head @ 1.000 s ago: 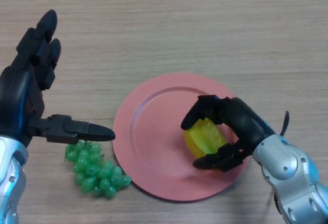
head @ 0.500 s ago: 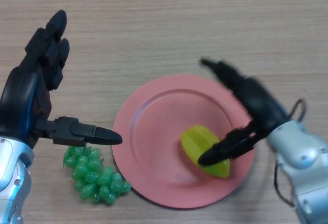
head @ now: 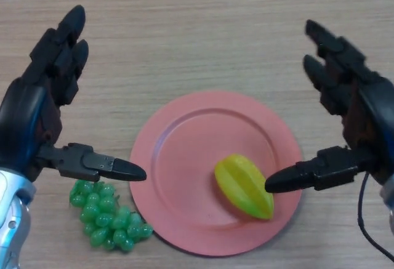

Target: Pick up the yellow starfruit and place it on the plate

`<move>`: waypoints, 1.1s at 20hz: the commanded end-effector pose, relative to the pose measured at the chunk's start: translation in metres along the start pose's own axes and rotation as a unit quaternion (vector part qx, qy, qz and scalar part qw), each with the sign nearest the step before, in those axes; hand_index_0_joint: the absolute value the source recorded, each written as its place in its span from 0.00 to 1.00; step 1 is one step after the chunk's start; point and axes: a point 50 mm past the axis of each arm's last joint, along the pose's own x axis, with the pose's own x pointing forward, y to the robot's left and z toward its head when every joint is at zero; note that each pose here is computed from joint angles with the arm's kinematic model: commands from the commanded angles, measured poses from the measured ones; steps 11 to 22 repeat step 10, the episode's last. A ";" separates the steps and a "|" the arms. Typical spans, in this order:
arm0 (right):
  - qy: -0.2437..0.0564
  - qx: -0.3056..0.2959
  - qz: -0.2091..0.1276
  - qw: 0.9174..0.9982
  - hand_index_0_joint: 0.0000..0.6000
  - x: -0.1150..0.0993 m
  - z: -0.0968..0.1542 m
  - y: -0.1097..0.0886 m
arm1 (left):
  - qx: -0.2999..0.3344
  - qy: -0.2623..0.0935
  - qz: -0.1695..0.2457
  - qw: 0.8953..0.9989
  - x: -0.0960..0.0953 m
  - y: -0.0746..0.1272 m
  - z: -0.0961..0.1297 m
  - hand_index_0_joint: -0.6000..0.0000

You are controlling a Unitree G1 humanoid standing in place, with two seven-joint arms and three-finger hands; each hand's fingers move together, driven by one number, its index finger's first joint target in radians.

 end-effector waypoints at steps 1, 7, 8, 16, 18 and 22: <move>-0.121 -0.003 -0.005 0.993 0.00 -0.008 0.034 -0.003 | 0.036 -0.085 0.031 0.995 -0.004 0.015 0.031 1.00; -0.144 -0.020 -0.002 0.989 0.00 -0.011 0.036 -0.003 | 0.072 -0.087 0.037 0.993 -0.008 0.027 0.034 1.00; -0.142 -0.021 -0.005 0.990 0.00 -0.010 0.035 -0.004 | 0.074 -0.092 0.047 0.992 -0.008 0.031 0.034 1.00; -0.143 -0.018 -0.006 0.990 0.00 -0.010 0.035 -0.004 | 0.066 -0.099 0.058 0.991 -0.009 0.035 0.035 1.00; -0.143 -0.018 -0.006 0.990 0.00 -0.010 0.035 -0.004 | 0.066 -0.099 0.058 0.991 -0.009 0.035 0.035 1.00; -0.143 -0.018 -0.006 0.990 0.00 -0.010 0.035 -0.004 | 0.066 -0.099 0.058 0.991 -0.009 0.035 0.035 1.00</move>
